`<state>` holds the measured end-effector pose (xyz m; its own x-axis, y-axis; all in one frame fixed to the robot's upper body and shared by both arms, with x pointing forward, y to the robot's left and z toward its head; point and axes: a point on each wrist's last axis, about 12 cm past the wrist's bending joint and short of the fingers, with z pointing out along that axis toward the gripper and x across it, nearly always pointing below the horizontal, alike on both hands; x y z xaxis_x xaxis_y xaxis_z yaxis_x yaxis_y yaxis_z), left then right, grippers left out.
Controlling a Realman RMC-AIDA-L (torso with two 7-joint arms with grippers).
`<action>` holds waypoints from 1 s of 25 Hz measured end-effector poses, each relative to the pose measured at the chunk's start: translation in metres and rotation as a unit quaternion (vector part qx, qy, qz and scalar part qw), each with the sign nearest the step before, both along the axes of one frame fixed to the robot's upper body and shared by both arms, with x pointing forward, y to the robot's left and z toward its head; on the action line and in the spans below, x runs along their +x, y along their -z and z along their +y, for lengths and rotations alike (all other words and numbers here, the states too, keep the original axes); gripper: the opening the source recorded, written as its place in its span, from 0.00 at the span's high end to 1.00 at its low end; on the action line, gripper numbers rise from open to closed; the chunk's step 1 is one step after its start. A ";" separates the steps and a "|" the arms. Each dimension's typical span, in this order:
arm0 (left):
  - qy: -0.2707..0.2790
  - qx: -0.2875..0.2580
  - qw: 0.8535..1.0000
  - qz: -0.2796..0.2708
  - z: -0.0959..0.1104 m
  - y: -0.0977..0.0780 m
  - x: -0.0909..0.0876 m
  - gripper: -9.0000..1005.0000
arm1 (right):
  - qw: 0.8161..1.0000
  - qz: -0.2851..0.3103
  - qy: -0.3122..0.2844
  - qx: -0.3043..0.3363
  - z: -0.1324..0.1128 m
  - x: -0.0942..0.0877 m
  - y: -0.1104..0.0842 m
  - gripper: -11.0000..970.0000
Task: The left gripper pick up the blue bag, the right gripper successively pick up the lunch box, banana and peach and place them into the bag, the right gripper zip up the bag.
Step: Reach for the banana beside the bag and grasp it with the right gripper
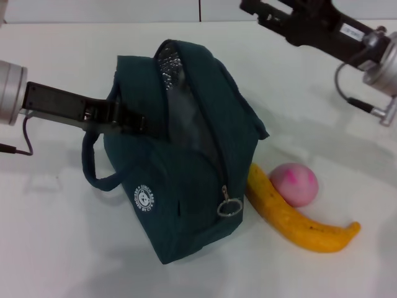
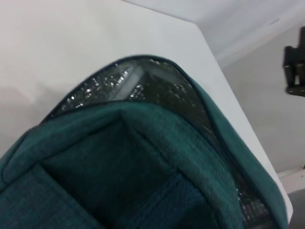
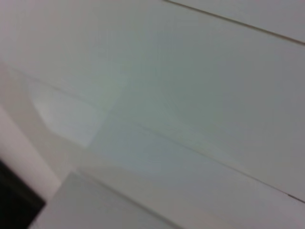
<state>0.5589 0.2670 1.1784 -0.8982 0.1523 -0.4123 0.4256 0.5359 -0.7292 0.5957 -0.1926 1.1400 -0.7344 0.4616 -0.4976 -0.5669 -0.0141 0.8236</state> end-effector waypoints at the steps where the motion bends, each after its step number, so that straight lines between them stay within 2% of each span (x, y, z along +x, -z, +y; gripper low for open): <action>1: -0.003 0.000 1.000 0.001 0.001 0.002 0.000 0.95 | 1.000 -0.013 -0.005 -0.017 -0.006 0.000 -0.002 0.36; 4: -0.013 -0.002 1.000 0.002 0.007 0.006 0.001 0.95 | 0.994 -0.061 -0.025 -0.091 -0.024 0.000 -0.010 0.32; 7: -0.027 -0.009 1.000 -0.006 0.014 0.007 0.000 0.95 | 0.980 -0.105 -0.046 -0.162 -0.038 0.002 -0.023 0.29; 10: -0.042 -0.018 0.999 -0.010 0.022 0.009 -0.002 0.95 | 0.969 -0.129 -0.061 -0.201 -0.046 0.004 -0.034 0.25; 11: -0.047 -0.021 0.999 -0.011 0.024 0.009 -0.002 0.95 | 0.952 -0.142 -0.090 -0.255 -0.052 0.008 -0.046 0.24; 15: -0.064 -0.036 0.997 -0.012 0.032 0.013 -0.003 0.95 | 0.919 -0.147 -0.139 -0.338 -0.054 0.011 -0.062 0.23; 21: -0.076 -0.041 0.996 -0.010 0.037 0.018 -0.005 0.95 | 0.838 -0.137 -0.235 -0.473 -0.043 0.006 -0.086 0.23; 25: -0.076 -0.044 0.996 -0.010 0.034 0.019 -0.005 0.95 | 0.783 -0.113 -0.280 -0.544 -0.036 0.000 -0.093 0.23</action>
